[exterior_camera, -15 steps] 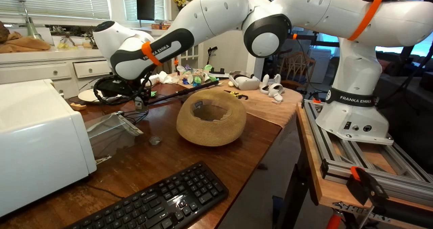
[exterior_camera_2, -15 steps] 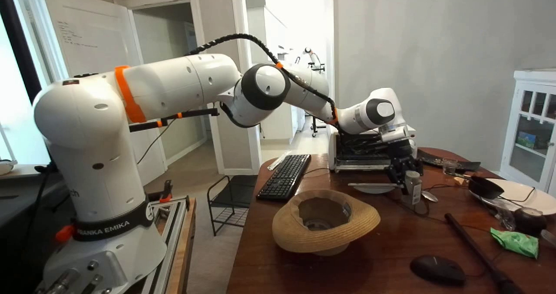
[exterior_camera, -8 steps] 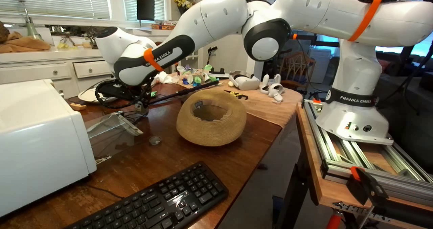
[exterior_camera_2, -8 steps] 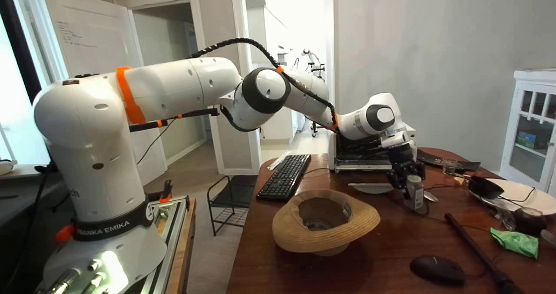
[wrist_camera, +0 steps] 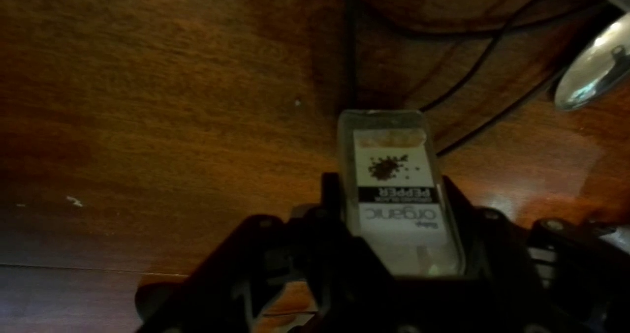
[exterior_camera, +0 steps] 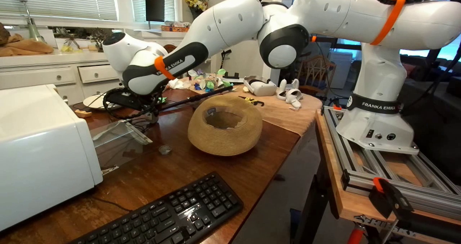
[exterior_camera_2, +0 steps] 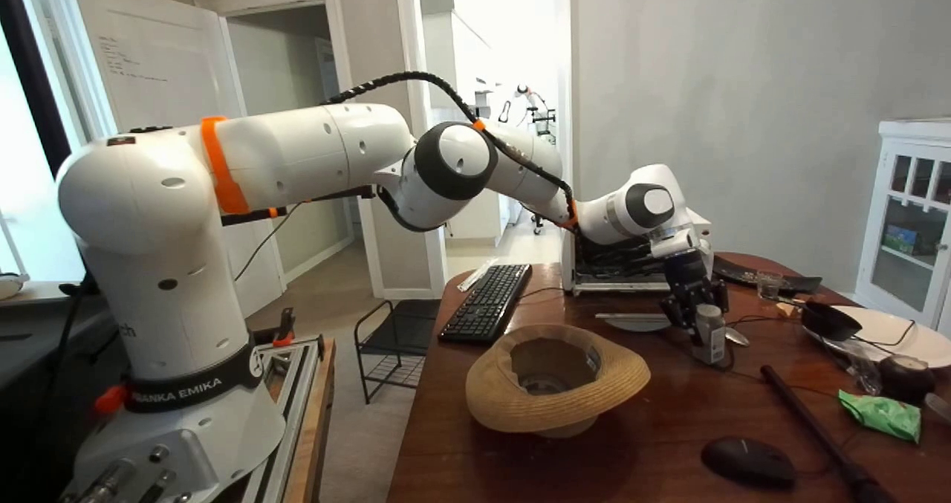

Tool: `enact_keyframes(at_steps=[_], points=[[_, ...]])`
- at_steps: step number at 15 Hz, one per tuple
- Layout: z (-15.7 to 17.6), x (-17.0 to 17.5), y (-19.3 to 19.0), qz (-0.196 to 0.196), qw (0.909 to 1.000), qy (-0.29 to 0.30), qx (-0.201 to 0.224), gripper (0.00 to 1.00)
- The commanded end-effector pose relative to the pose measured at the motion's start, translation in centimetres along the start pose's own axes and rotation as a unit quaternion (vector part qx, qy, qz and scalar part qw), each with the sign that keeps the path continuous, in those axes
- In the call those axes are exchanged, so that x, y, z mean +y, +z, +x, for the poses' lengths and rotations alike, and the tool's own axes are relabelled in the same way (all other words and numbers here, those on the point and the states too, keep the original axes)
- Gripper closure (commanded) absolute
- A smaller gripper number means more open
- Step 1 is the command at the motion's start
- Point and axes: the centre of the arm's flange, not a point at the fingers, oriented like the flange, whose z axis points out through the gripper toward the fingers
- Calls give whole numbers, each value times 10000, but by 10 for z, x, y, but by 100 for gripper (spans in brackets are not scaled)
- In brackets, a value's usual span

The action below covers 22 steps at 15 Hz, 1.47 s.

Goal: Remove the bottle from the top of the oven grill

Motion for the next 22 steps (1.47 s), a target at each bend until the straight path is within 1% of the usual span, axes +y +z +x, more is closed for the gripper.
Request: enact_keyframes(at_steps=[1, 6, 9, 14, 19, 22], points=[[4, -22, -12, -92, 9999, -41, 125, 76], [27, -13, -44, -603, 9964, -425, 409, 76], [32, -6, -51, -949, 9927, -629, 404, 76], [26, 10, -43, -1428, 9857, -887, 113, 76], [9, 22, -36, -1619, 9820, -832, -512, 76], [2, 26, -31, -1725, 9794, -785, -702, 76]])
